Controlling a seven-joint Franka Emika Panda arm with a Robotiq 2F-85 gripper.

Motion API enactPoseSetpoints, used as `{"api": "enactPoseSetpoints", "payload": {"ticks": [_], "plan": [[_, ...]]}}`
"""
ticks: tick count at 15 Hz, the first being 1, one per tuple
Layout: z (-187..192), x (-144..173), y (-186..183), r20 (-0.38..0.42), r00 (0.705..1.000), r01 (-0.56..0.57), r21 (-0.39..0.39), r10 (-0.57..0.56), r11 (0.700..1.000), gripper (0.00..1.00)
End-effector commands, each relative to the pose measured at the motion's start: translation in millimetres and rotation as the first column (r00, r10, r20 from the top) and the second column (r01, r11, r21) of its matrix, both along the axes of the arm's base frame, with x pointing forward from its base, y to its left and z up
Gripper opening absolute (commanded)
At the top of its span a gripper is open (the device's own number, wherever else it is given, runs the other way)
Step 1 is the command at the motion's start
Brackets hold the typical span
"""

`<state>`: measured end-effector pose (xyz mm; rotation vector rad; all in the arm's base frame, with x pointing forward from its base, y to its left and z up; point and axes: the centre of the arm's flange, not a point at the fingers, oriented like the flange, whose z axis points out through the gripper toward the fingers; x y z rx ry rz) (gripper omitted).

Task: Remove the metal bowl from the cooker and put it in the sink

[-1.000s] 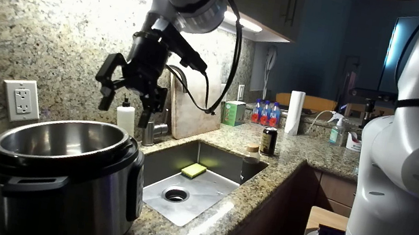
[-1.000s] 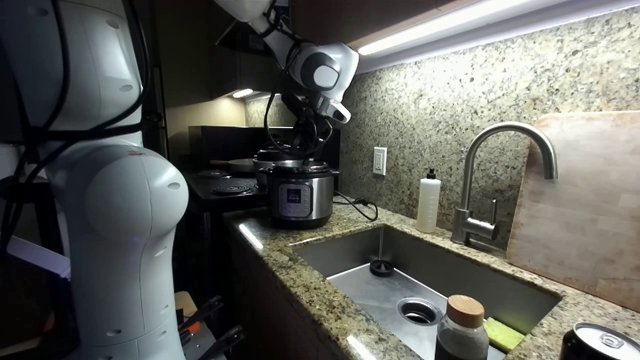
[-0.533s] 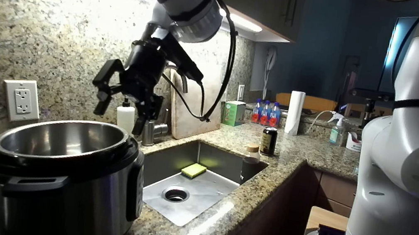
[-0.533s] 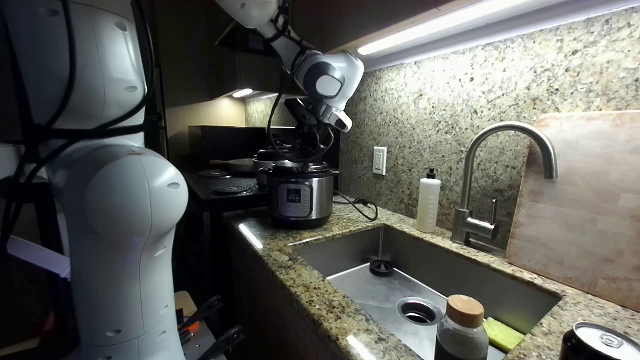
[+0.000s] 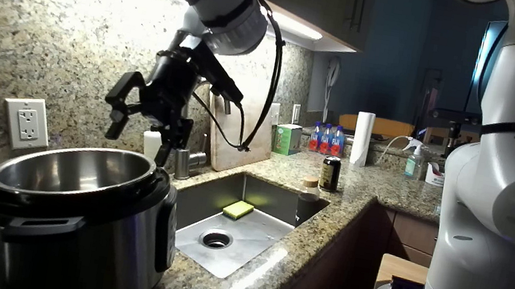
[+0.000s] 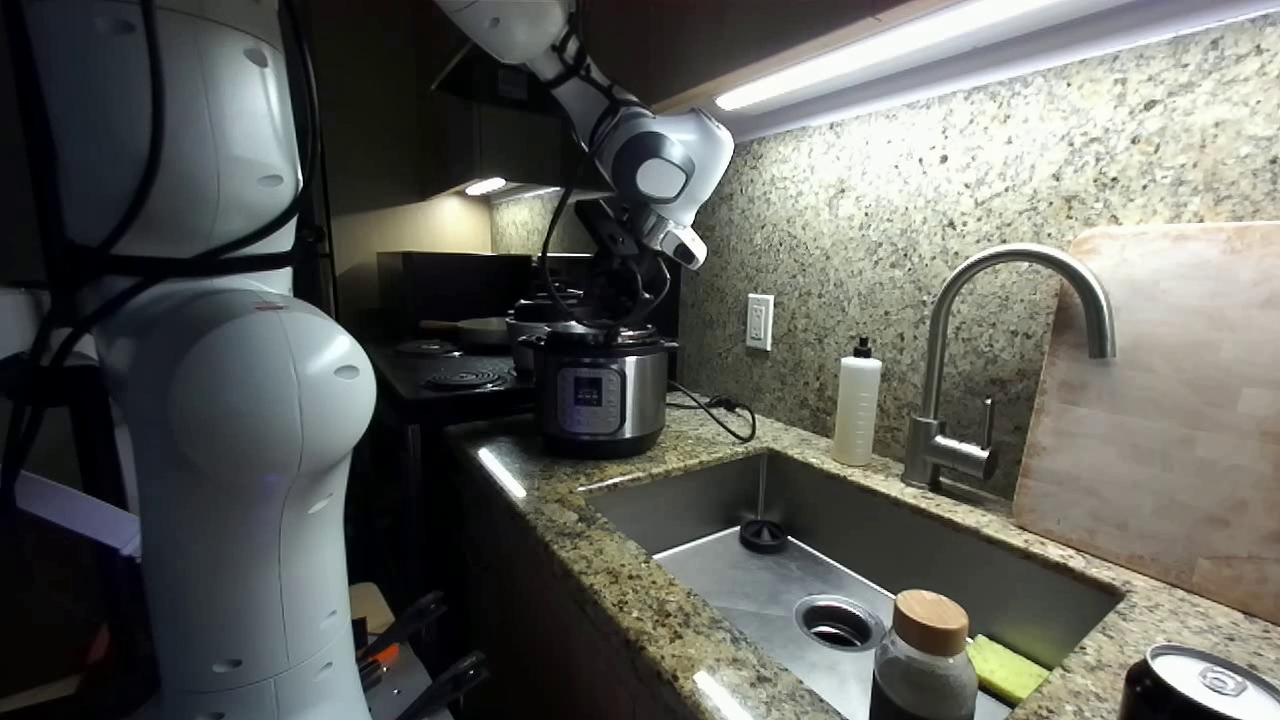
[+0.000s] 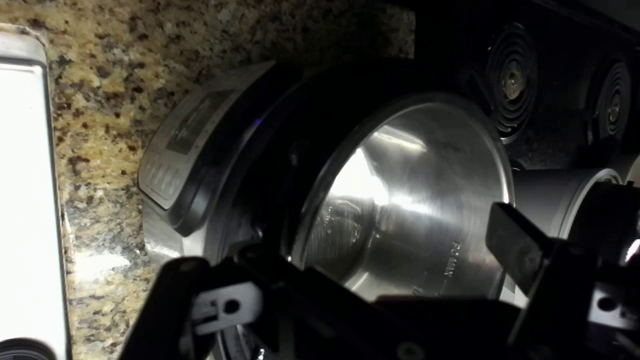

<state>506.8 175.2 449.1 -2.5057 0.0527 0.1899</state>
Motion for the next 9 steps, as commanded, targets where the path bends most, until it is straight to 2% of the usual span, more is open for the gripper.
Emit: {"api": "enactPoseSetpoints", "payload": {"ticks": [1, 6, 7, 8, 9], "plan": [[-3.9, 9.2, 5.1, 0.012, 1.0, -0.014, 0.04, 0.013, 0.999, 1.0], [-15.6, 12.8, 6.3, -0.016, 1.0, -0.022, 0.055, 0.023, 0.998, 1.0], [-16.7, 11.8, 7.2, -0.01, 1.0, -0.025, 0.059, 0.026, 0.998, 0.75], [-17.2, 11.3, 7.5, -0.006, 1.0, -0.023, 0.056, 0.023, 0.998, 0.74], [-17.0, 10.9, 7.8, -0.002, 1.0, -0.025, 0.062, 0.025, 0.998, 0.68]]}}
